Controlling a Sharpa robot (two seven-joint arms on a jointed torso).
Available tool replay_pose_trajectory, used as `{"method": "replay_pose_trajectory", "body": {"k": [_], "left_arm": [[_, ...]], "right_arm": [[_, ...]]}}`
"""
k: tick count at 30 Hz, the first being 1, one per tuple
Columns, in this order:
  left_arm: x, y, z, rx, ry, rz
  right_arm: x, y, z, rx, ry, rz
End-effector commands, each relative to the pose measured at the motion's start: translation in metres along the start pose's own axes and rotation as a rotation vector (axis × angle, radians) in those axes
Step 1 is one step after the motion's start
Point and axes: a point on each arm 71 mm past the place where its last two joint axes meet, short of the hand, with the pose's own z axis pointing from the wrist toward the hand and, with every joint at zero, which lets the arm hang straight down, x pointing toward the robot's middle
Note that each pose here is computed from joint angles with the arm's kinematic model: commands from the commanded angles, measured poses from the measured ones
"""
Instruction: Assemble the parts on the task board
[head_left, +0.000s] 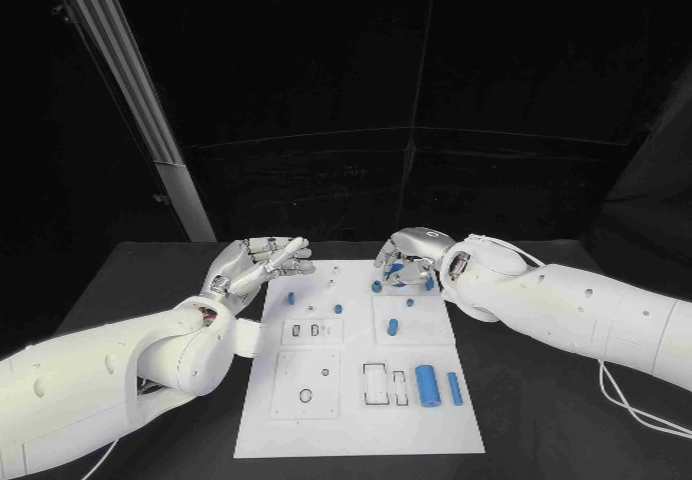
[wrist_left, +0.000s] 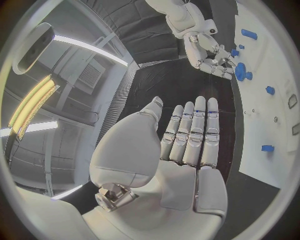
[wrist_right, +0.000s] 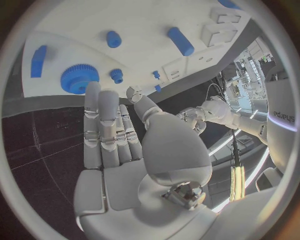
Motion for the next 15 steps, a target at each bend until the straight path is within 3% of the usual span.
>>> {"method": "replay_pose_trajectory", "body": {"k": [1, 15], "left_arm": [[0.0040, -0.0012, 0.0005, 0.006, 0.037, -0.010], [0.0059, -0.0006, 0.0019, 0.008, 0.025, -0.001]], "right_arm": [[-0.001, -0.002, 0.002, 0.050, 0.032, -0.123], [0.002, 0.008, 0.008, 0.027, 0.086, -0.144]]}}
